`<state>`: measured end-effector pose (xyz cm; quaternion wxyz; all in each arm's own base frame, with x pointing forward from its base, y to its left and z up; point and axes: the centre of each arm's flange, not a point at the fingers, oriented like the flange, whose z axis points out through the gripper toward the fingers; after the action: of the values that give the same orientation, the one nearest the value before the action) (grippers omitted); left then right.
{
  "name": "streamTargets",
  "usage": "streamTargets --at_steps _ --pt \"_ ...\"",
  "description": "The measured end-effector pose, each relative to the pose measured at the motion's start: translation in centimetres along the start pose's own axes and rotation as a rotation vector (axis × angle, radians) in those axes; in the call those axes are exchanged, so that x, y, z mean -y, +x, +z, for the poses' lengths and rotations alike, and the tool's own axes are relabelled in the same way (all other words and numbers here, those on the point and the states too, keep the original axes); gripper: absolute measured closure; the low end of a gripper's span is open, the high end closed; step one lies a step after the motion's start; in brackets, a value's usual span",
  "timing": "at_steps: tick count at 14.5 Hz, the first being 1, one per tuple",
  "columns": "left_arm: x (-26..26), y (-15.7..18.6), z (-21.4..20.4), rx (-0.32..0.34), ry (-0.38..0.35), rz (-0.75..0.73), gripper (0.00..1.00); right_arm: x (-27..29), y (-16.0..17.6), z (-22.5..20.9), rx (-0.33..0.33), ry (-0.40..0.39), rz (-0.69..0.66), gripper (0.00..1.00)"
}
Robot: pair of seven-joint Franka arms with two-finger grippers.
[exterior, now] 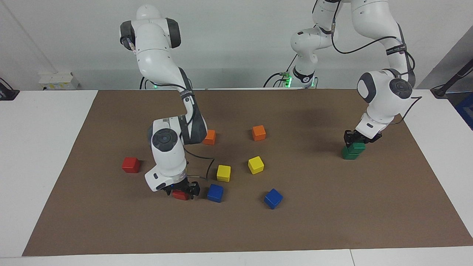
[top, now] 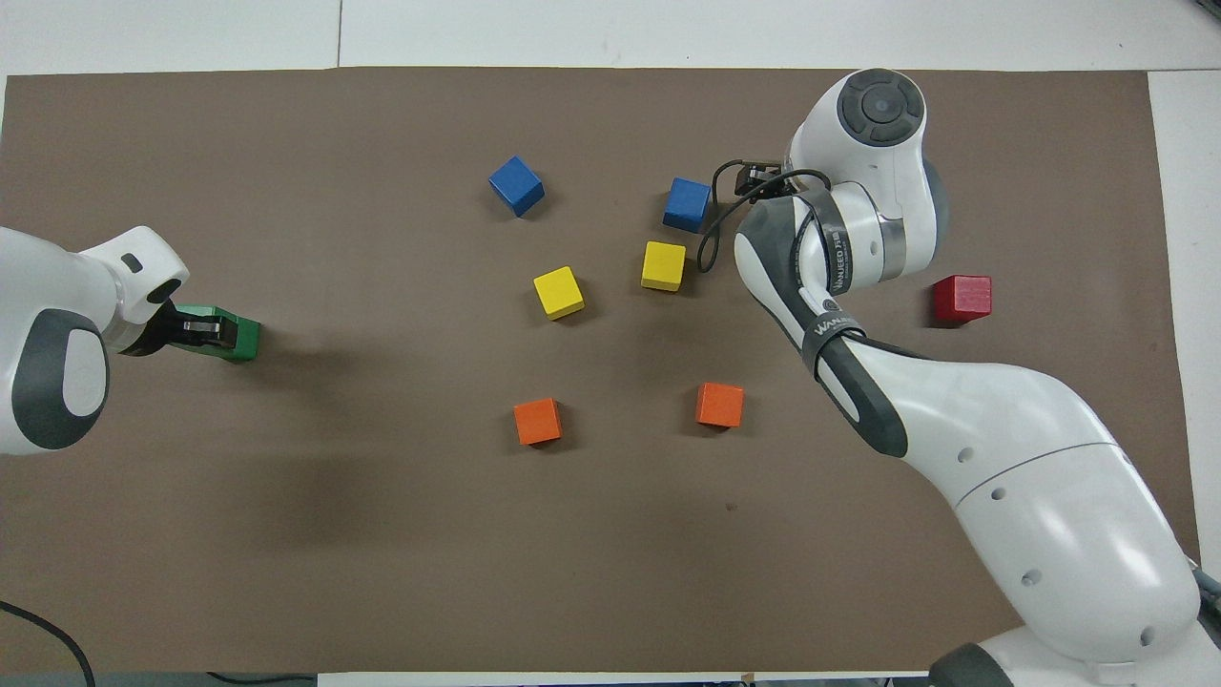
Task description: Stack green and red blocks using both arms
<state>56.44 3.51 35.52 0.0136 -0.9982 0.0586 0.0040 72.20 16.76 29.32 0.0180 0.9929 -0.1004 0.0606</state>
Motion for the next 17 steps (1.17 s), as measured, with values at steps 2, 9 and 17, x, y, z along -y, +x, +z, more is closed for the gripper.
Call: streamTargets --at_steps 2,9,17 --pt "0.0 0.1 0.1 -0.004 -0.001 -0.001 0.45 -0.2 -0.3 0.7 0.004 -0.002 -0.004 0.20" --pt "0.0 0.1 0.1 -0.004 -0.002 -0.002 0.45 -0.5 -0.5 -1.1 0.032 -0.012 -0.036 0.45" --pt "0.5 0.1 -0.7 0.026 -0.006 -0.011 0.00 -20.6 -5.6 -11.9 0.073 0.027 -0.208 0.45"
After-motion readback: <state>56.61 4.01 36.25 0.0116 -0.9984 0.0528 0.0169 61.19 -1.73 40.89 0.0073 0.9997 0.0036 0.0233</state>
